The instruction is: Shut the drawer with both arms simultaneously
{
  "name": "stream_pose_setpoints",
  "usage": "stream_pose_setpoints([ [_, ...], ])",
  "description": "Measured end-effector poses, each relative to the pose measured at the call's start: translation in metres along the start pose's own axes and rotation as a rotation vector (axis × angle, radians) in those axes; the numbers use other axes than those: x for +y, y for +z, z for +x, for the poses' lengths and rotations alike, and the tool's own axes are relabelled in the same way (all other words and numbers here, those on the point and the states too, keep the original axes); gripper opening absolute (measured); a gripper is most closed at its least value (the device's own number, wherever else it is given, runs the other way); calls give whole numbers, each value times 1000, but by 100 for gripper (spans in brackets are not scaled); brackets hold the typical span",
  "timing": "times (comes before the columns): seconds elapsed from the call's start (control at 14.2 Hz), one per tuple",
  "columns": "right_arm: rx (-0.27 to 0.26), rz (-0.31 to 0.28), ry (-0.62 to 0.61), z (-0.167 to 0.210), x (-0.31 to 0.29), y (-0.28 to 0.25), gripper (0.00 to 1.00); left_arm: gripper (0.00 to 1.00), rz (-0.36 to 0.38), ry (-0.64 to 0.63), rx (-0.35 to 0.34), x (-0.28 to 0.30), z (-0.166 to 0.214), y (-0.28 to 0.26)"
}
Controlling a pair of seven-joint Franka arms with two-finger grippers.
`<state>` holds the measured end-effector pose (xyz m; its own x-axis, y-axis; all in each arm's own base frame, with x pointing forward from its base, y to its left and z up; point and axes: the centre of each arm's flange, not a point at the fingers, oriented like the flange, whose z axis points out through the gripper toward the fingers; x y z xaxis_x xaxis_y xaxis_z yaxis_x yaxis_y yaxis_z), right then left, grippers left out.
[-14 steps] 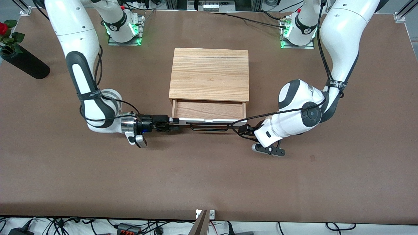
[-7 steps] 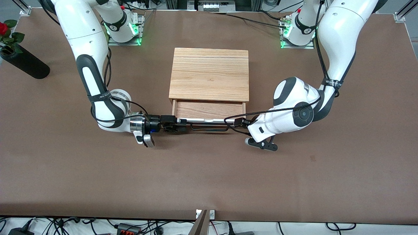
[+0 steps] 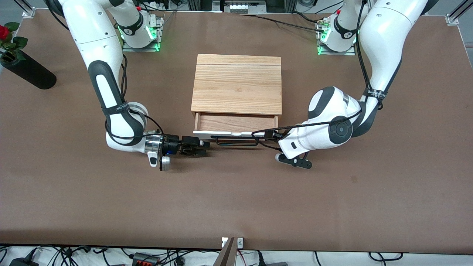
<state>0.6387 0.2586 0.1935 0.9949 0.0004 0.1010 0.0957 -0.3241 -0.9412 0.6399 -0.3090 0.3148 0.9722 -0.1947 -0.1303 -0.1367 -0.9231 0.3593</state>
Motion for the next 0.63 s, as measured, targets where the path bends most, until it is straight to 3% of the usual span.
stream_pose_setpoints([
  [0.14, -17, -14, -9, 0, -9, 7, 98, 100, 0, 3, -8, 2, -2, 3],
  [0.28, -70, -45, -13, -8, -17, 19, 97, 100, 0, 4, -11, 2, -3, 4],
  [0.49, -188, -167, 22, -21, -39, 24, 98, 100, 1, 6, -23, 3, -5, 7],
  [0.63, -235, -252, 43, -22, -60, 16, 99, 100, 2, 11, -42, 6, -9, 14],
])
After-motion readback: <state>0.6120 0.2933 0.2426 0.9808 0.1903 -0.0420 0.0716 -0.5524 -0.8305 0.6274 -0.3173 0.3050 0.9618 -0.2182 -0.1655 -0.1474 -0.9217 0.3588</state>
